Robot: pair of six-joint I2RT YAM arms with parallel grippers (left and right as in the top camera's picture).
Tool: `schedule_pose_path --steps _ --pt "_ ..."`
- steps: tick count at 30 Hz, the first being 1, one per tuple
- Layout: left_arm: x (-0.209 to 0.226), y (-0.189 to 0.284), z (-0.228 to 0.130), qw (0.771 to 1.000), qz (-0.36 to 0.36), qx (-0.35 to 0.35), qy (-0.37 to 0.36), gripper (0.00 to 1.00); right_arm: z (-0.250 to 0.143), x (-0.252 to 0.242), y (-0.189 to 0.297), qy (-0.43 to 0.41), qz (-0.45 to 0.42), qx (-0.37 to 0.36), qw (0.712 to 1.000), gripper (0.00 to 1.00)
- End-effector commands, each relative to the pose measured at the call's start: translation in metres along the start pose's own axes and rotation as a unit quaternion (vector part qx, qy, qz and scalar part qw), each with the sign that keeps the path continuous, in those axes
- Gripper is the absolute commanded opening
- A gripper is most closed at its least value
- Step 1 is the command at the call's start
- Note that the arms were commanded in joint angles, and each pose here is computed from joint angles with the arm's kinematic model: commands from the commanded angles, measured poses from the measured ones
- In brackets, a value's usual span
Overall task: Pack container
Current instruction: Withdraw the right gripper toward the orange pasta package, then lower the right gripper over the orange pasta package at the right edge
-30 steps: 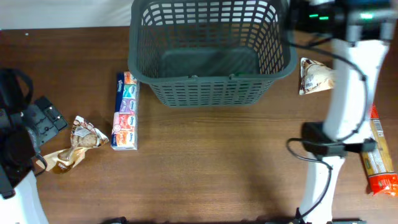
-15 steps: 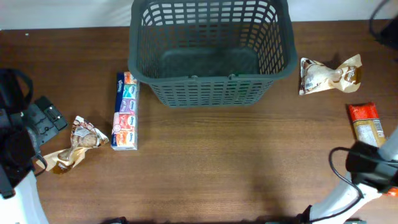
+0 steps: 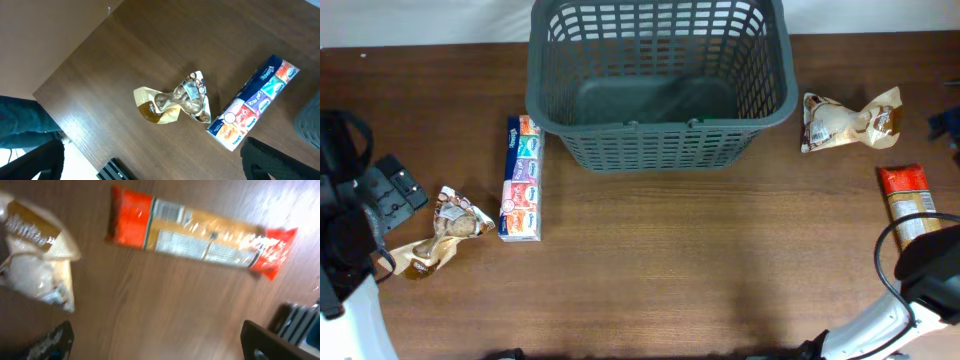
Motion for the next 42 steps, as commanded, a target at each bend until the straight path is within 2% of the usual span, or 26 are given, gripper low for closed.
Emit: schedule_pose_path --steps 1,3,6,10,12,16,19,21,23,25,36,42 --pt "0.003 0.003 0.0 1.0 0.0 -0.005 -0.003 0.99 0.026 -0.019 0.003 0.098 -0.077 -0.085 0.989 0.99" --pt "0.003 0.003 0.0 1.0 0.0 -0.005 -0.003 0.99 0.032 -0.015 0.004 0.205 -0.083 -0.097 0.97 0.99" --pt "0.003 0.003 0.0 1.0 0.0 -0.005 -0.003 0.99 0.025 -0.003 0.002 0.291 -0.034 -0.069 0.954 0.99" --pt "0.003 0.003 0.0 1.0 0.0 -0.005 -0.003 0.99 0.021 0.001 0.001 0.34 -0.013 -0.057 0.939 0.99" --pt "0.003 0.003 0.0 1.0 0.0 -0.005 -0.003 0.99 0.026 -0.004 0.002 0.378 -0.042 -0.066 0.923 0.99" --pt "0.003 0.003 0.0 1.0 0.0 -0.005 -0.003 0.99 0.025 -0.007 0.002 0.378 -0.051 -0.062 0.922 0.99" --pt "0.003 0.003 0.0 1.0 0.0 -0.005 -0.003 0.99 0.018 -0.004 0.001 0.392 -0.026 -0.043 0.919 0.99" --pt "0.003 0.003 0.0 1.0 0.0 -0.005 -0.003 0.99 0.01 0.005 -0.001 0.47 0.021 -0.025 0.882 0.99" --pt "0.003 0.003 0.0 1.0 0.0 -0.005 -0.003 0.99 0.001 0.014 0.0 0.553 0.074 -0.016 0.83 0.99" --pt "0.003 0.003 0.0 1.0 0.0 -0.005 -0.003 0.99 0.001 0.015 -0.002 0.588 0.084 -0.017 0.804 0.99" --pt "0.003 0.003 0.0 1.0 0.0 -0.005 -0.003 0.99 0.02 -0.035 -0.048 0.565 0.058 0.053 0.822 0.99" --pt "0.003 0.003 0.0 1.0 0.0 -0.005 -0.003 0.99 0.026 -0.046 -0.06 0.531 0.111 0.063 0.838 0.99"
Point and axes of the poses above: each gripper's point midway between its finger pads, its own y axis back along the fingers, its own x axis along the line the jaws close on, z = x × y, the point moved 6 cm from there along y, back along the fingers, and after that the axes turned 6 degrees about -y, right-handed, at the moved point
